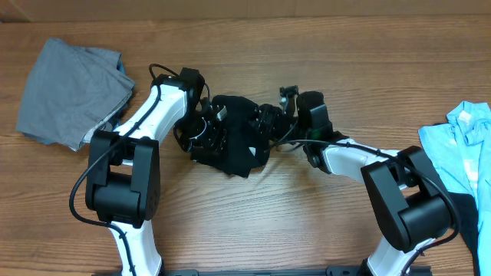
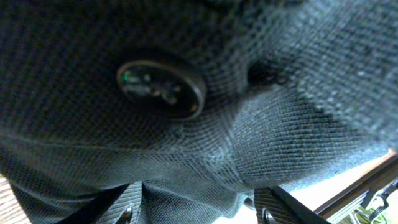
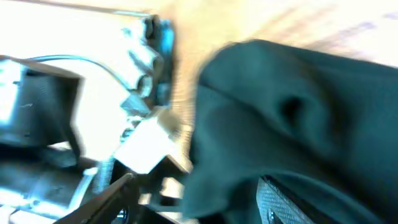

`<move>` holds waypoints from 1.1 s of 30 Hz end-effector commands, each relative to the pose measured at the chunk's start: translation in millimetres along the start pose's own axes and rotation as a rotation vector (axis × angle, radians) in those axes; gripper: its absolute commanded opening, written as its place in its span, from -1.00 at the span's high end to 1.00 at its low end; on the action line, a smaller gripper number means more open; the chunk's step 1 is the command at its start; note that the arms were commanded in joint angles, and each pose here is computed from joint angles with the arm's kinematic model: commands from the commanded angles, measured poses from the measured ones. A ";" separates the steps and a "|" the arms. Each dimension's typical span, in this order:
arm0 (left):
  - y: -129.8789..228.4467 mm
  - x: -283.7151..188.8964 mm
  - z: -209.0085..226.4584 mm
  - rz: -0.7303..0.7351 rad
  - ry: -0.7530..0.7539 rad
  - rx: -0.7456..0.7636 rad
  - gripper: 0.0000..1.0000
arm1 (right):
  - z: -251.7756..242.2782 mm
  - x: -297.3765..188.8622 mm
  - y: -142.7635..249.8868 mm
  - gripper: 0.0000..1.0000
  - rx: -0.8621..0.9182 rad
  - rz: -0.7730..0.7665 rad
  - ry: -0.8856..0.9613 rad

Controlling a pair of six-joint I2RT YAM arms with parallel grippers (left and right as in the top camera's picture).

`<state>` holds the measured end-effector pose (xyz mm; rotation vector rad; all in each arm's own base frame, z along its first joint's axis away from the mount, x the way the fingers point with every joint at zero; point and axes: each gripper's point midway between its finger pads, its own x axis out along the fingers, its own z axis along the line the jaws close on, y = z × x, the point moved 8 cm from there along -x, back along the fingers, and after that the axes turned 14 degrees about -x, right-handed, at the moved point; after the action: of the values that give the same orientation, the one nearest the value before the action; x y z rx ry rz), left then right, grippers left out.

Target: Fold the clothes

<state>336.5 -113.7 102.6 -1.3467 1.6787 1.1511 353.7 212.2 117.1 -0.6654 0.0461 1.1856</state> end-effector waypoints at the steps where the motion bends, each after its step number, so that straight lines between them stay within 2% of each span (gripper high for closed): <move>1: 3.2 4.9 0.0 0.023 0.017 0.016 -0.24 | 12.9 1.8 0.5 0.03 -0.023 0.035 -0.078; 3: 3.3 4.9 0.0 0.024 0.017 0.016 -0.25 | 10.3 2.5 1.3 0.31 -0.014 0.029 -0.053; 4: 3.3 4.9 -0.1 0.024 0.017 0.016 -0.26 | 9.3 3.3 1.6 0.38 -0.011 0.023 -0.039; 8: 3.4 4.9 0.0 0.024 0.016 0.015 -0.28 | 8.9 5.3 2.7 0.48 -0.011 0.013 -0.017; 10: 3.4 4.9 0.0 0.024 0.016 0.015 -0.29 | 8.1 5.2 1.9 0.69 -0.011 0.005 -0.009; 11: 3.4 4.9 0.0 0.024 0.016 0.015 -0.29 | 7.8 5.3 1.4 0.90 -0.012 0.000 -0.006; 20: 6.8 2.5 0.5 0.046 0.014 0.022 -0.37 | -2.3 -15.2 -13.0 0.92 0.014 0.005 -0.030; 29: -2.5 -28.7 1.6 0.007 0.027 0.003 -0.46 | -27.9 -34.4 -1.3 0.92 0.077 0.099 0.086; 33: -6.7 -35.1 -0.4 -0.015 0.030 0.009 -0.48 | -43.7 -36.8 6.1 0.92 0.107 0.097 0.233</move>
<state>342.8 -101.9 125.3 -1.3602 1.6930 1.1722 342.6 165.5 87.0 -0.6129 0.3289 1.2459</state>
